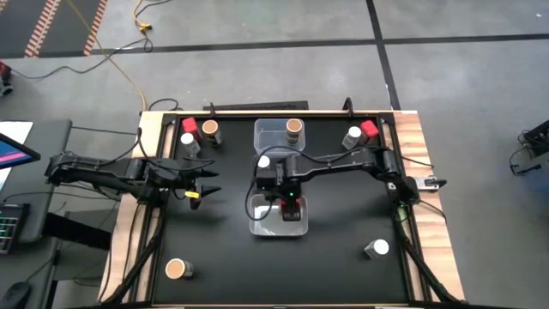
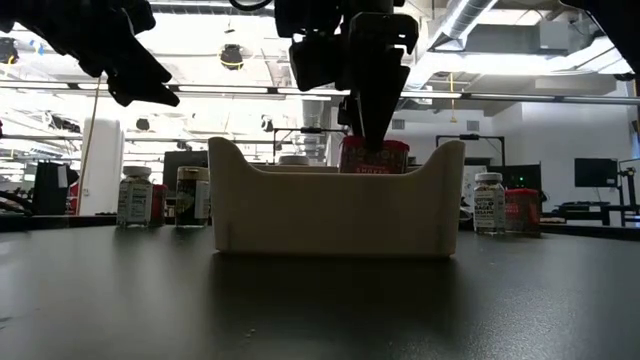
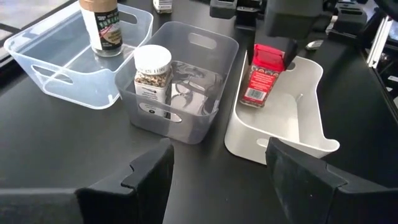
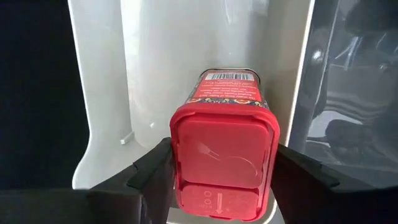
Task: Sort spices by type
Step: Put the bottom right red seasoning can into the white bin
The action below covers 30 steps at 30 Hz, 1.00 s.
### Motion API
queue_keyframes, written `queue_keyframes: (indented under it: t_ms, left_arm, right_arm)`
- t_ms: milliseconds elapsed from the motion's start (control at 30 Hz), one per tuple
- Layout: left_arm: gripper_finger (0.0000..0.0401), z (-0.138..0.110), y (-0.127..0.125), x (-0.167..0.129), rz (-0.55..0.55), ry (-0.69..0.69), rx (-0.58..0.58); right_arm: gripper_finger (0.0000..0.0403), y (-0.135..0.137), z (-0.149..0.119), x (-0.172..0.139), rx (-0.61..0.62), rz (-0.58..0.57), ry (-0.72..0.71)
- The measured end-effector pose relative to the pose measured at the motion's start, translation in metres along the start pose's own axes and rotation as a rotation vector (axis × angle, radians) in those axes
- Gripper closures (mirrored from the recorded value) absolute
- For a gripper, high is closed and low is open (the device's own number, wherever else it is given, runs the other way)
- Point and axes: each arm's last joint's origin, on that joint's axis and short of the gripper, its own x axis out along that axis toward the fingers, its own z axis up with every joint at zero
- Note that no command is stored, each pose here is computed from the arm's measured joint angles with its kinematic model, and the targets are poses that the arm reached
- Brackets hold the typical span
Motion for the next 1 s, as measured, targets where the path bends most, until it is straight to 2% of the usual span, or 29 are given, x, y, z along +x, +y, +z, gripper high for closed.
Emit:
queue_keyframes:
  t_ms: [600,1000]
  left_arm:
    - [0.0159,0.000,0.000,0.000,0.000,0.000,0.031]
    - [0.0159,0.000,0.000,0.000,0.000,0.001,0.031]
  right_arm:
    - [0.0143,0.000,0.000,0.000,-0.009,-0.002,0.002]
    - [0.0142,-0.001,-0.005,0.012,0.001,-0.003,0.037]
